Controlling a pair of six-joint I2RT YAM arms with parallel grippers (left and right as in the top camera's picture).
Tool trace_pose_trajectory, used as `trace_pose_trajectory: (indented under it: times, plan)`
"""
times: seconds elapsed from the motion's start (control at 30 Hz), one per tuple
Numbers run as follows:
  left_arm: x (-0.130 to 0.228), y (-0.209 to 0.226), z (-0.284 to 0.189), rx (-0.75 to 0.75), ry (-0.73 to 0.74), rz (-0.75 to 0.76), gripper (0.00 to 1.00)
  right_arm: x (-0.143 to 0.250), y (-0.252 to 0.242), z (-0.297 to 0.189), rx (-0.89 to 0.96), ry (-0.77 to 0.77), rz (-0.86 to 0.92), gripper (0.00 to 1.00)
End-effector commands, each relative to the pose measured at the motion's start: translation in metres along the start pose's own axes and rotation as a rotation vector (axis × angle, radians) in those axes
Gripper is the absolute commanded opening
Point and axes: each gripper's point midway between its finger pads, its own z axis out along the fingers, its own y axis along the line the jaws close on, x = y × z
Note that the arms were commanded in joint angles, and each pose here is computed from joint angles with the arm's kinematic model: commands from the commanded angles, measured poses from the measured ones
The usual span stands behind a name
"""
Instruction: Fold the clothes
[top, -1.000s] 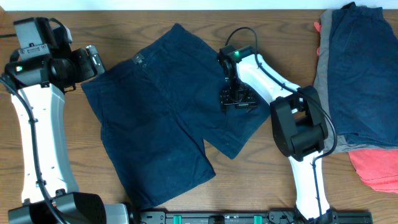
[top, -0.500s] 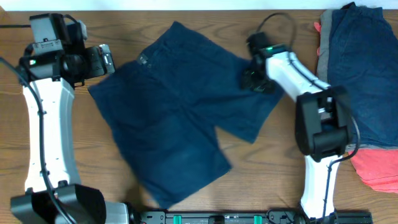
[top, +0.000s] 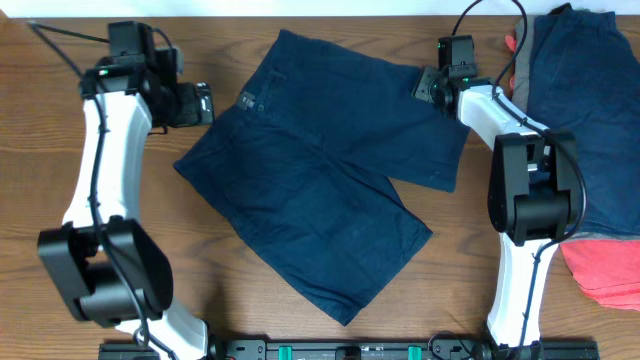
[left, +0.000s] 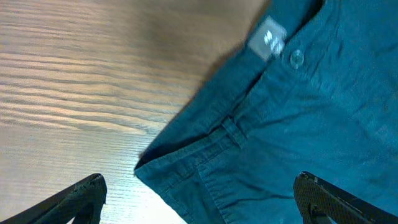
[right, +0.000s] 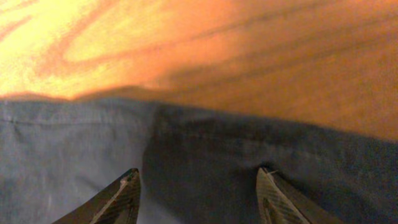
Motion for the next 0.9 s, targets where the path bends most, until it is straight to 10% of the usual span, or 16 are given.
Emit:
trace_pose_trajectory:
  times: [0.0,0.4,0.87]
  plan:
    - [0.014,-0.003,0.021,0.007,0.075,0.089,0.98,0.016,-0.019,0.019,0.053,0.029,-0.035,0.58]
    - [0.056,0.003,0.047,0.002,0.281,0.086,0.98,-0.041,-0.003,-0.011,0.022,0.016,-0.141,0.7]
    - [0.091,0.045,0.052,-0.04,0.377,-0.137,0.91,0.0,0.051,-0.091,-0.236,0.395,-0.247,0.76]
